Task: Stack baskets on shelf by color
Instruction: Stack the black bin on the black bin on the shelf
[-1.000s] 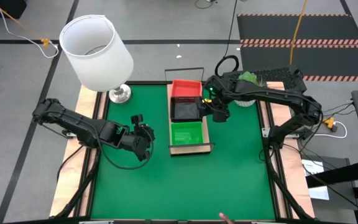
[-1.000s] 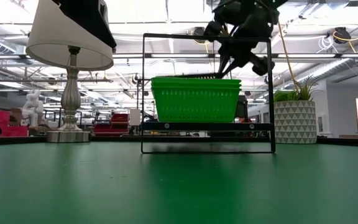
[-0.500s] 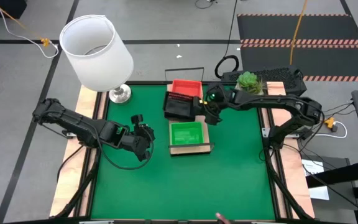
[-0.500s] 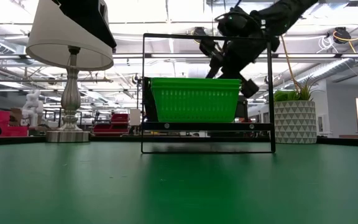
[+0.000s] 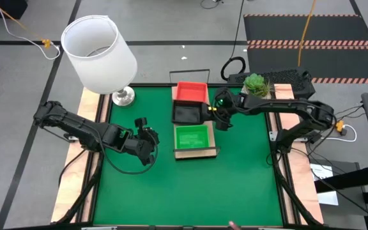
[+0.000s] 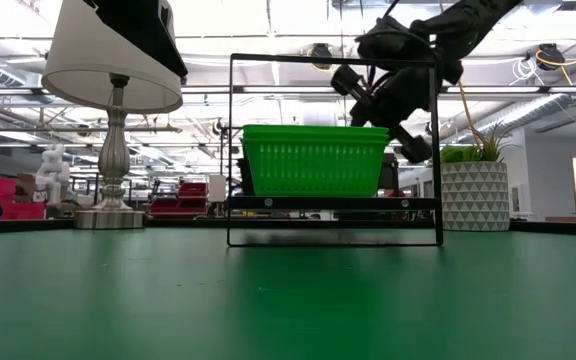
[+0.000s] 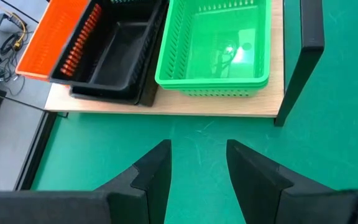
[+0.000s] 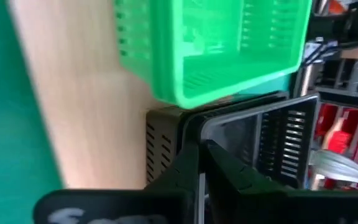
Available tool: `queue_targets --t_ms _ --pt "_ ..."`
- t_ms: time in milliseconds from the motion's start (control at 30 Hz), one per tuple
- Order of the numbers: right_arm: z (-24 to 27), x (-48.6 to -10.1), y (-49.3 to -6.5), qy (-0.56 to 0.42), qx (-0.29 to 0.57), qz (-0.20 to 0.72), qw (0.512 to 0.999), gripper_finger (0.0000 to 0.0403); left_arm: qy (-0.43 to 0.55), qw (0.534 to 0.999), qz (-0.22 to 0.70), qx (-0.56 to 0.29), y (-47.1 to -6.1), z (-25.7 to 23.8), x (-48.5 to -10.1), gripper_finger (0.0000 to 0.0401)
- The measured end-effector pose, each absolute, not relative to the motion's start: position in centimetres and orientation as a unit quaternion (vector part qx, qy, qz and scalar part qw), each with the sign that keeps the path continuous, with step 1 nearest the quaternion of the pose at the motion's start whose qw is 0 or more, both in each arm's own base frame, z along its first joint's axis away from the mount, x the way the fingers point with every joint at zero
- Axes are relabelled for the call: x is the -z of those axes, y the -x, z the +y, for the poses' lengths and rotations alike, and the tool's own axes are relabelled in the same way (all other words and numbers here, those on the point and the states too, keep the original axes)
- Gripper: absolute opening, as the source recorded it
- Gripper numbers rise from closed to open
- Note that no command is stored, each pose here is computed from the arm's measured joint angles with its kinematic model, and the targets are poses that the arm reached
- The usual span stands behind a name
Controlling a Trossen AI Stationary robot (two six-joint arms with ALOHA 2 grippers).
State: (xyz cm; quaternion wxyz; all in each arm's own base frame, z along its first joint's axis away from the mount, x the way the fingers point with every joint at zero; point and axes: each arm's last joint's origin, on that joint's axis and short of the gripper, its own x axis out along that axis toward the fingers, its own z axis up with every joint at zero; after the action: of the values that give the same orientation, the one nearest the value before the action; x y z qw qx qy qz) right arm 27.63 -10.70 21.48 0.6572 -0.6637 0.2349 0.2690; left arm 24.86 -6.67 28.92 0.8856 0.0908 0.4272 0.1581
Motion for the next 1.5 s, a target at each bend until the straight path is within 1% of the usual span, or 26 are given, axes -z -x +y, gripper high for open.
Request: queue_targets --t_ms 200,400,467,600,800,1067,1400,1500 --pt "-10.4 -21.8 -26.5 0.649 -0.282 0.271 0.653 0.0012 -0.089 0.887 0.425 -0.159 -24.9 -6.7 -28.9 0.0157" --pt "-10.3 -22.0 -26.5 0.618 -0.263 0.283 0.685 0.0017 -0.086 0.886 0.425 -0.166 -25.0 -6.3 -29.0 0.0157" --pt "-10.4 -22.1 -26.6 0.612 -0.256 0.283 0.693 0.0021 -0.086 0.886 0.425 -0.167 -25.0 -6.2 -29.0 0.0157" --pt "-10.3 -22.2 -26.7 0.613 -0.255 0.279 0.694 0.0028 -0.086 0.886 0.425 -0.167 -25.0 -6.2 -29.0 0.0157" --pt "-10.2 -22.2 -26.7 0.612 -0.256 0.276 0.696 0.0029 -0.086 0.886 0.425 -0.167 -25.0 -6.2 -29.0 0.0157" --pt "-10.2 -22.2 -26.8 0.587 -0.249 0.273 0.720 0.0029 -0.086 0.886 0.425 -0.167 -25.0 -6.2 -29.0 0.0157" --pt "-10.0 -22.4 -26.8 0.581 -0.246 0.274 0.726 0.0030 -0.088 0.885 0.425 -0.166 -25.0 -6.2 -29.0 0.0157" --pt "-10.0 -22.7 -26.7 0.577 -0.236 0.271 0.734 0.0038 -0.089 0.885 0.426 -0.166 -25.0 -6.2 -29.0 0.0157"
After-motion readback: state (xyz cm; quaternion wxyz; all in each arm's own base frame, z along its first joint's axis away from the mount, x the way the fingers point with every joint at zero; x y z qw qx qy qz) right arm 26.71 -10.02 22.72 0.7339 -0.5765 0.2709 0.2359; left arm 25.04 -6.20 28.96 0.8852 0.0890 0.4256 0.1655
